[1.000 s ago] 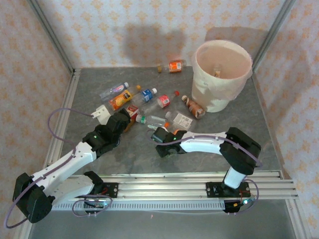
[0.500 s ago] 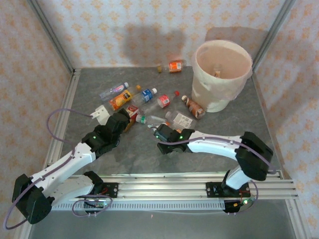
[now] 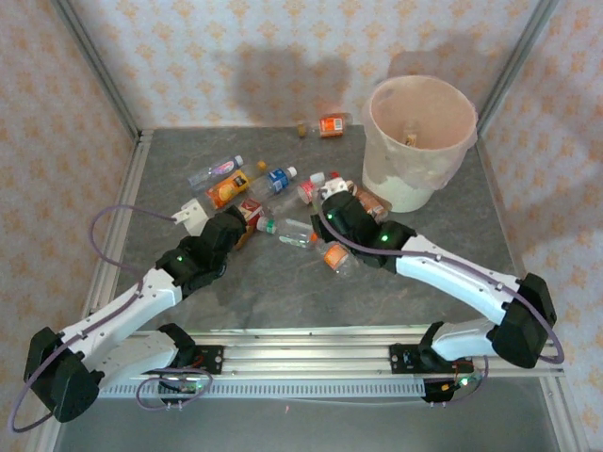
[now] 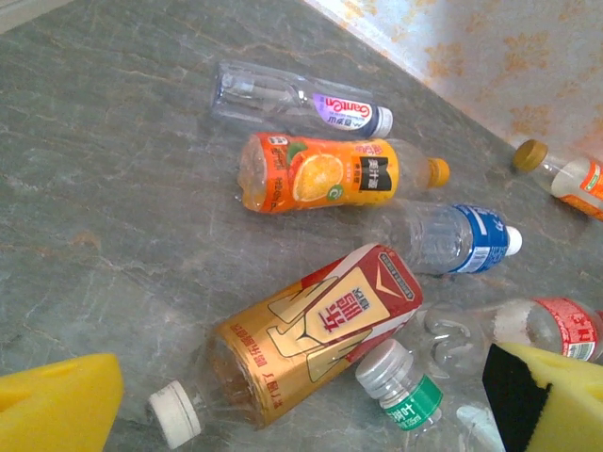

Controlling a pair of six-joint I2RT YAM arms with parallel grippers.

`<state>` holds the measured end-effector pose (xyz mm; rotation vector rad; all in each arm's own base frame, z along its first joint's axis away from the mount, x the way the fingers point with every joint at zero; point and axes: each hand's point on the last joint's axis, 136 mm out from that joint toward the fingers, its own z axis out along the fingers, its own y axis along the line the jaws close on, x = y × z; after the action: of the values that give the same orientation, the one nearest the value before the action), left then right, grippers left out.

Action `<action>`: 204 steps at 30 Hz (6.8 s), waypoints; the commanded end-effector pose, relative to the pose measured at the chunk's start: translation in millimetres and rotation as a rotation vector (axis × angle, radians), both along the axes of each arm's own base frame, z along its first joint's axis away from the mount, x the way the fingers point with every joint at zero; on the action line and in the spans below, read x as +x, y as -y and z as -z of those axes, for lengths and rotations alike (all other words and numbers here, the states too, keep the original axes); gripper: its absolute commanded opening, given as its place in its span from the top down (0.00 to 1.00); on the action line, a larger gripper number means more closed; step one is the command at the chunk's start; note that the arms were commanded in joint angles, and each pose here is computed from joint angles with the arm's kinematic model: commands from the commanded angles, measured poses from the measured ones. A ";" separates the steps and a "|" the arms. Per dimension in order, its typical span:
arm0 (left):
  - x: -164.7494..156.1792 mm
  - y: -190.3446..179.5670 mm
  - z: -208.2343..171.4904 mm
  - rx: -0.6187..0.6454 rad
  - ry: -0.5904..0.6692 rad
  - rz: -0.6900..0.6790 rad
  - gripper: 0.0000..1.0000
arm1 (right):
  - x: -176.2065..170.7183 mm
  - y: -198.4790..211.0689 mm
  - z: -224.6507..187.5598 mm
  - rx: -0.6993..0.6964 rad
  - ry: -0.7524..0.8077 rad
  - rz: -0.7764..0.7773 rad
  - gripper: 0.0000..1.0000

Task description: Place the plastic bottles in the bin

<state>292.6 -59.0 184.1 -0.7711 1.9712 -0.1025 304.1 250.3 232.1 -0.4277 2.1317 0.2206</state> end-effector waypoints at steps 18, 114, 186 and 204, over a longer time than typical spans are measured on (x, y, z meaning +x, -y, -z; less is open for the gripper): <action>-5.7 -14.2 -9.4 0.002 0.014 -0.058 0.00 | 106.6 79.6 -179.2 0.101 0.374 0.108 0.53; 19.6 47.5 81.1 0.275 -0.645 0.700 0.00 | 37.6 151.1 -156.4 0.513 0.070 0.266 0.01; 6.7 220.7 -105.2 -0.179 0.082 1.231 0.52 | 5.9 76.5 -149.1 0.791 -0.075 -0.154 0.01; -26.4 278.4 -163.1 -0.290 0.270 1.581 0.54 | -6.6 5.4 -184.0 0.940 -0.075 -0.452 0.01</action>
<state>283.5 -325.7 315.2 0.6454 1.9701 -1.2106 297.4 241.1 391.7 -0.2651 1.8049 1.4118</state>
